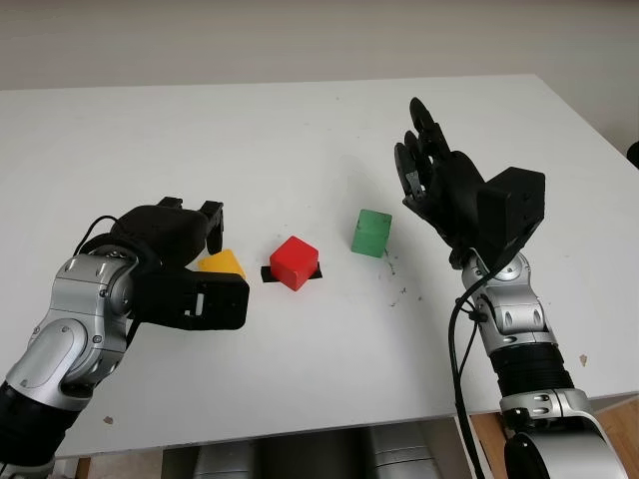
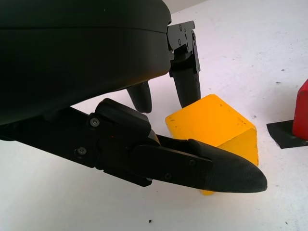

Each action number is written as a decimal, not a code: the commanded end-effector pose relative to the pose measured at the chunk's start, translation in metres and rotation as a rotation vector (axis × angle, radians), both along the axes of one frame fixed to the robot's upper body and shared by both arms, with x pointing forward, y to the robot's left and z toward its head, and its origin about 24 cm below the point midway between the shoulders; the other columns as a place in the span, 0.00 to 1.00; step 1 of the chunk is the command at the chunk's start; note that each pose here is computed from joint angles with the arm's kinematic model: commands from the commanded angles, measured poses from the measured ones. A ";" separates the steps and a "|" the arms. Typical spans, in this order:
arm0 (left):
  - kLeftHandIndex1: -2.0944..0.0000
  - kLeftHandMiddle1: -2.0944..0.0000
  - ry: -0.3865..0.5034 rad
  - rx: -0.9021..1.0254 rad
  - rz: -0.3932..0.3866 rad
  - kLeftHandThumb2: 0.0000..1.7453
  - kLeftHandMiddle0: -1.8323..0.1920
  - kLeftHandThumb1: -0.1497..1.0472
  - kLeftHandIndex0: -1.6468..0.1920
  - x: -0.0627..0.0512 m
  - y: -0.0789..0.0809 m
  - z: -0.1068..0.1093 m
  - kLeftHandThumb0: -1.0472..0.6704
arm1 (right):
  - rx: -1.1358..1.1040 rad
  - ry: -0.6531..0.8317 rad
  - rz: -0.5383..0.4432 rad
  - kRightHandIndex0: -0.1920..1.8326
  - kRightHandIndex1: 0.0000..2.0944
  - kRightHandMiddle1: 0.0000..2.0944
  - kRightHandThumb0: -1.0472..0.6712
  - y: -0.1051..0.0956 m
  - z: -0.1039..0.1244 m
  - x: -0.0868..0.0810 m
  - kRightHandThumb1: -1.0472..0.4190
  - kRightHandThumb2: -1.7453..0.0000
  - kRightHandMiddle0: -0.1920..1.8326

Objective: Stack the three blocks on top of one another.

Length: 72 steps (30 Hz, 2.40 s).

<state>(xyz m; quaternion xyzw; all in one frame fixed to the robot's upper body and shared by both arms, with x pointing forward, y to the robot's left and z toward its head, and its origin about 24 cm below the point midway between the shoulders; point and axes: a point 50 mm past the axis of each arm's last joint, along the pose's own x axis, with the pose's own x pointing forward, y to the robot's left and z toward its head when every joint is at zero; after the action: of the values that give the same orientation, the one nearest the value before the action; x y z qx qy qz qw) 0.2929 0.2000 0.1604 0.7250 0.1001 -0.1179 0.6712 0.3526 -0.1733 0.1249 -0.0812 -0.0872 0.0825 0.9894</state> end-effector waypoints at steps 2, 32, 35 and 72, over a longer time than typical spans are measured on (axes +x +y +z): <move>0.36 0.53 -0.014 -0.009 -0.013 0.10 0.88 1.00 0.88 -0.001 -0.003 0.000 0.15 | 0.009 -0.015 -0.001 0.03 0.02 0.03 0.27 -0.001 0.004 -0.001 0.00 0.66 0.04; 0.29 0.59 -0.104 -0.026 -0.118 0.03 0.80 0.92 0.68 -0.008 -0.006 0.014 0.38 | -0.006 -0.016 -0.008 0.03 0.02 0.03 0.25 -0.002 0.003 -0.001 0.00 0.69 0.05; 0.27 0.71 -0.121 -0.034 -0.131 0.03 0.77 0.93 0.69 -0.008 -0.008 0.030 0.36 | -0.007 -0.016 -0.008 0.03 0.02 0.03 0.25 -0.002 0.004 -0.001 0.00 0.70 0.05; 0.22 0.71 0.026 -0.182 -0.420 0.03 0.76 0.93 0.71 0.043 -0.068 0.108 0.34 | -0.029 0.018 -0.036 0.05 0.03 0.03 0.23 0.002 0.002 -0.007 0.00 0.73 0.08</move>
<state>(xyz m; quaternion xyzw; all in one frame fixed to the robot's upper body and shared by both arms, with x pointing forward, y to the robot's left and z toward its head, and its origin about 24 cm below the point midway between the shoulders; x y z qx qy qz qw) 0.3363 0.1395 0.2550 0.6603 -0.0301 -0.2787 0.6967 0.3467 -0.1707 0.1207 -0.0955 -0.0636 0.0690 0.9910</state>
